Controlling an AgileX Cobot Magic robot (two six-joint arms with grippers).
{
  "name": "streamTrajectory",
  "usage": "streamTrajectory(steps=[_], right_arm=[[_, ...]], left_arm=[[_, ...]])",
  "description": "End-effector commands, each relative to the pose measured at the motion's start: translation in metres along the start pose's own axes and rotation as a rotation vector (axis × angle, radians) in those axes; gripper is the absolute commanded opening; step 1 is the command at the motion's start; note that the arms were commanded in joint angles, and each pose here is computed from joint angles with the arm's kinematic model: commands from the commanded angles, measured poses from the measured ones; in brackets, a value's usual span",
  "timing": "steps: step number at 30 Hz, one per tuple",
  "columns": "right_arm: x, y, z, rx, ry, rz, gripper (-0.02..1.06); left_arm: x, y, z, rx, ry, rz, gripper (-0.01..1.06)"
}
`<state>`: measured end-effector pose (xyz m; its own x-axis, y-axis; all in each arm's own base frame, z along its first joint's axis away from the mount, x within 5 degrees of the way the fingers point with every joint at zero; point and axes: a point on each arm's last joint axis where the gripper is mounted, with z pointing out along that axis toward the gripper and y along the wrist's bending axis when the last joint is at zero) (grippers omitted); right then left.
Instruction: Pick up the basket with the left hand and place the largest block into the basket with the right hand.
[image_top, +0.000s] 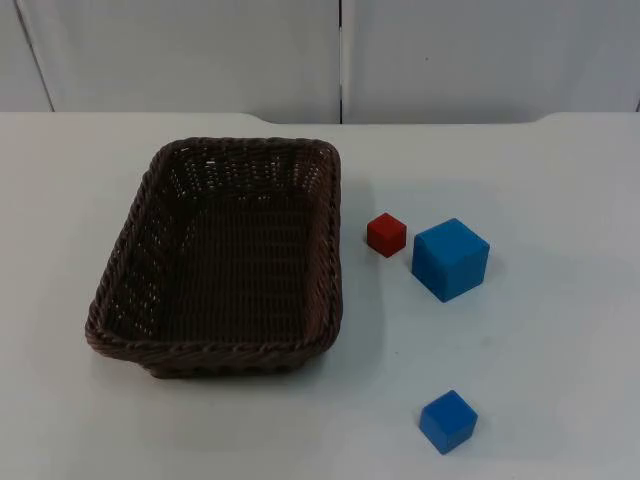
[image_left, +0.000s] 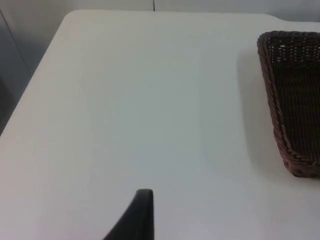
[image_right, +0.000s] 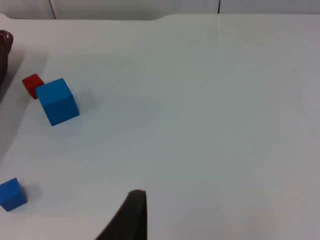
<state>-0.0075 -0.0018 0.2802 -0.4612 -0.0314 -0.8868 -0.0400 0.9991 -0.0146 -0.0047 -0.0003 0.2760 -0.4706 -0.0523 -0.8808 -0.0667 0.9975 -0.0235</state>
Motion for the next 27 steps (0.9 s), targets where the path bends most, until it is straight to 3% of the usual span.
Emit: streamTrajectory(steps=[1, 12, 20, 27], right_arm=[[0.000, 0.000, 0.000, 0.012, -0.004, -0.006, 1.05], [0.000, 0.000, 0.000, 0.012, -0.004, -0.006, 1.05], [0.000, 0.000, 0.000, 0.012, -0.004, -0.008, 1.05], [0.000, 0.000, 0.000, 0.012, -0.004, -0.008, 1.05]], left_arm=[[0.001, 0.001, 0.001, -0.010, -0.002, -0.003, 1.02], [-0.012, 0.000, -0.009, -0.001, -0.107, -0.006, 0.96], [-0.025, -0.003, 0.002, 0.023, -0.089, -0.022, 0.96], [-0.031, -0.006, 0.003, 0.055, -0.141, -0.042, 0.96]])
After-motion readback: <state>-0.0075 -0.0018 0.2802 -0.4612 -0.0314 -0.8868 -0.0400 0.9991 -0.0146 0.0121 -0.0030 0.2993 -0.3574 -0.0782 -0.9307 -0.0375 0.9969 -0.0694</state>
